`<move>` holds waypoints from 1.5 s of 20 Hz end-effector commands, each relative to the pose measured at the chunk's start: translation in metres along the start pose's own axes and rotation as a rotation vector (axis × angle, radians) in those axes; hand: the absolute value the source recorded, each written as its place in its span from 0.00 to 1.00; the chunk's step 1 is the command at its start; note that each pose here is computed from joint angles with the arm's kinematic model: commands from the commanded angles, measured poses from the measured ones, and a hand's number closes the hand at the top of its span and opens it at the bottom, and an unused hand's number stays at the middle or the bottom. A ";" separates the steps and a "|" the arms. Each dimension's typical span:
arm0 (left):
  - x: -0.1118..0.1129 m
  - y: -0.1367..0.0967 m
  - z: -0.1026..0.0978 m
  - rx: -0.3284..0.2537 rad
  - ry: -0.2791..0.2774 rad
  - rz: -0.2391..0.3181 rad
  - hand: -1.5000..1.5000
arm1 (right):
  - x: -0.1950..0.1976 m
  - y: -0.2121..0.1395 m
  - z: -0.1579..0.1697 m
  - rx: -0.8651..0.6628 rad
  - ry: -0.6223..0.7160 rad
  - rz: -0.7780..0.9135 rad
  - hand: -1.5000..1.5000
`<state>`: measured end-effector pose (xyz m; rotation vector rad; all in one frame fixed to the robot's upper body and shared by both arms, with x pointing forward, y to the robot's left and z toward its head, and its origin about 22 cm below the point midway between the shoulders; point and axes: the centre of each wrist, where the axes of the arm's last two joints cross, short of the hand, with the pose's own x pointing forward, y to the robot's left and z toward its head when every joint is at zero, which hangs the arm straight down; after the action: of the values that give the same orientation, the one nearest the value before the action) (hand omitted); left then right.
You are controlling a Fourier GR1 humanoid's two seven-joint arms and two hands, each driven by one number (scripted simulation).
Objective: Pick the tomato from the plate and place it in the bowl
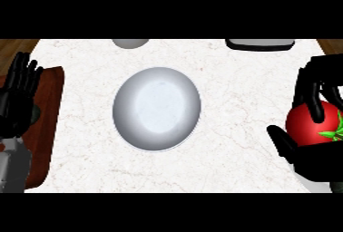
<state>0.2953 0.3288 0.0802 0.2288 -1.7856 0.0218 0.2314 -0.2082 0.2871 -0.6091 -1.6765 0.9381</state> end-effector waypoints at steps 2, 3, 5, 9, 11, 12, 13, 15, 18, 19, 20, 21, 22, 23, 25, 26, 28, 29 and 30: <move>0.007 0.003 0.001 0.005 -0.002 -0.013 0.50 | 0.035 0.040 -0.034 0.085 0.035 0.018 1.00; 0.007 -0.009 -0.010 -0.011 -0.013 -0.007 0.50 | 0.048 0.046 -0.056 0.104 0.055 0.048 1.00; 0.010 0.003 -0.014 -0.004 -0.008 -0.019 0.50 | 0.057 0.054 -0.069 0.136 0.053 0.024 1.00; -0.003 -0.009 0.009 -0.002 -0.010 -0.011 0.50 | 0.072 0.084 -0.079 0.162 0.062 -0.005 1.00; -0.002 -0.003 0.019 0.003 0.008 0.011 0.50 | 0.062 0.127 -0.080 0.185 0.076 0.020 1.00; 0.009 -0.002 -0.002 0.012 -0.002 0.003 0.50 | 0.054 0.133 -0.097 0.182 0.075 0.014 1.00; 0.017 -0.023 -0.007 -0.011 0.003 0.011 0.50 | 0.050 0.145 -0.100 0.177 0.092 0.039 1.00; -0.001 -0.007 0.003 -0.010 0.013 0.005 0.50 | 0.054 0.157 -0.107 0.148 0.112 0.111 1.00; -0.002 0.013 0.009 -0.006 -0.009 -0.013 0.50 | 0.043 0.200 -0.111 0.186 0.177 0.137 1.00; 0.015 0.000 0.006 -0.004 0.002 -0.011 0.50 | 0.037 0.198 -0.112 0.177 0.235 0.109 1.00; 0.017 -0.012 -0.006 0.010 -0.001 0.001 0.50 | 0.018 0.195 -0.127 0.145 0.285 0.085 1.00; -0.002 -0.008 -0.005 0.002 -0.011 -0.012 0.50 | 0.031 0.218 -0.116 0.151 0.313 0.061 1.00; -0.009 -0.012 0.001 0.006 0.001 0.005 0.50 | 0.022 0.224 -0.118 0.141 0.317 0.029 0.00; 0.006 -0.007 -0.016 0.020 -0.024 -0.012 0.50 | 0.008 0.222 -0.132 0.132 0.323 -0.015 0.00; 0.016 -0.002 0.000 -0.019 -0.027 0.012 0.50 | 0.014 0.220 -0.137 0.146 0.340 -0.096 0.00; 0.007 -0.007 0.000 0.000 -0.002 0.000 0.50 | -0.001 0.242 -0.129 0.131 0.335 -0.126 0.00; 0.005 0.018 -0.003 -0.010 0.004 -0.005 0.50 | -0.006 0.223 -0.127 0.101 0.286 -0.263 0.00; 0.005 -0.008 0.001 -0.023 -0.013 0.015 0.50 | -0.010 0.240 -0.120 0.078 0.271 -0.288 0.00; 0.012 0.005 -0.006 0.001 -0.012 -0.005 0.50 | -0.009 0.237 -0.129 0.028 0.254 -0.321 0.00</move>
<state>0.2977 0.3267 0.0875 0.2233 -1.7950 0.0149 0.3383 -0.0440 0.1154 -0.4701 -1.4002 0.7636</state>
